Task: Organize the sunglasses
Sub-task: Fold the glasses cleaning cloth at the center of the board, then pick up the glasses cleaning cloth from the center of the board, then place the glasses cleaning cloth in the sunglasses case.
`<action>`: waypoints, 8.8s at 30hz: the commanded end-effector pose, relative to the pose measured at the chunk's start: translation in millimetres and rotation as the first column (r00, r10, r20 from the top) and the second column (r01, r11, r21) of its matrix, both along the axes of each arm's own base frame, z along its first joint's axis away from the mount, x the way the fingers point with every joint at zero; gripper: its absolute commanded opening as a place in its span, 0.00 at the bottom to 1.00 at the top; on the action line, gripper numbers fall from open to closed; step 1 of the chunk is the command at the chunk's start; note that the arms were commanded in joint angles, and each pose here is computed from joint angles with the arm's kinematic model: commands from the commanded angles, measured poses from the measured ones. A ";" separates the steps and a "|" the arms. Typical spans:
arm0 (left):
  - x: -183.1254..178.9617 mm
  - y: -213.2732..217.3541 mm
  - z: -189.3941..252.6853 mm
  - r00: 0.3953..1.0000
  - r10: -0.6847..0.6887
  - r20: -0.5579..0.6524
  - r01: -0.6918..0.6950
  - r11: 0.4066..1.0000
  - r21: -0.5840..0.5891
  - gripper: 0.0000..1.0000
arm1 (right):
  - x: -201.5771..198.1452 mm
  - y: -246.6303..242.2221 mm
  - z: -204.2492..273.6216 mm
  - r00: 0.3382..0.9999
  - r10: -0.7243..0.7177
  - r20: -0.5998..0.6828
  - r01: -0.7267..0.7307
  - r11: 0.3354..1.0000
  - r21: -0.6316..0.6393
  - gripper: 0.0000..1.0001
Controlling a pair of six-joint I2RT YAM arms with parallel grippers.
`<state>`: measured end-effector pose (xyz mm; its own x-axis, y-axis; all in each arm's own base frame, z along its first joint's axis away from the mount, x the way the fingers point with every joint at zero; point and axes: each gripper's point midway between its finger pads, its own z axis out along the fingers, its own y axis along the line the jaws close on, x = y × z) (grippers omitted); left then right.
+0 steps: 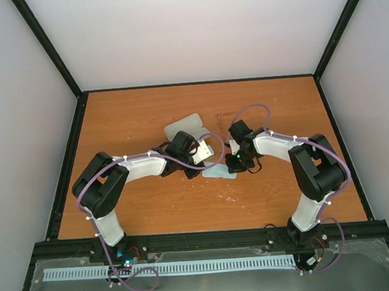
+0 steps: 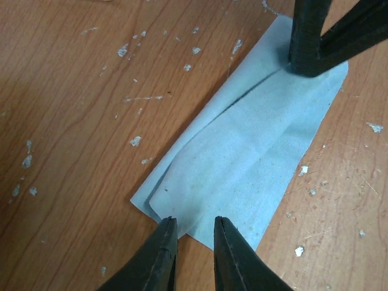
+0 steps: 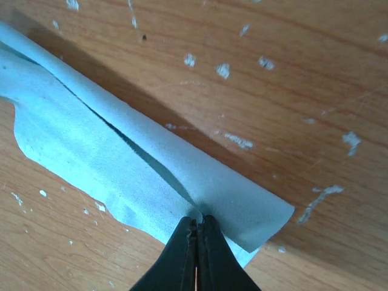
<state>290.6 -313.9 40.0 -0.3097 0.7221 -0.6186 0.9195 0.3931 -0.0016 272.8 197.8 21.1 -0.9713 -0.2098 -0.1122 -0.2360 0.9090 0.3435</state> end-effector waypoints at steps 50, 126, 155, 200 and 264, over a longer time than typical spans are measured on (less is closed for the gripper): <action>63.5 13.8 37.1 0.978 0.151 0.146 -0.143 0.988 -0.064 0.20 | 3.2 -15.5 22.3 0.989 -0.128 0.072 0.131 0.991 -0.038 0.20; 43.7 1.6 7.8 0.999 -0.023 0.030 0.025 0.998 -0.049 0.25 | 7.9 -19.9 5.3 0.997 -0.074 -0.013 0.074 0.997 -0.034 0.45; 39.1 0.5 3.7 1.000 -0.031 0.005 0.031 0.998 -0.056 0.37 | -3.2 -20.5 -21.5 0.996 -0.059 -0.061 0.053 0.995 -0.085 0.03; 24.3 -2.7 -3.1 0.997 -0.077 -0.005 0.077 0.997 -0.032 0.00 | 22.4 -11.1 -3.0 0.997 -0.072 0.009 0.072 0.996 -0.061 0.03; 124.5 83.1 60.4 0.938 0.259 0.230 -0.241 0.965 -0.104 0.00 | 176.6 86.9 55.2 0.977 0.143 0.160 -0.151 0.988 0.040 0.03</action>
<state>408.5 -225.3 93.3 -0.3130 0.6239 -0.7161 0.7690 0.6090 0.1945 454.2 280.6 87.3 -0.8950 -0.3195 -0.3115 -0.4165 0.8485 0.3264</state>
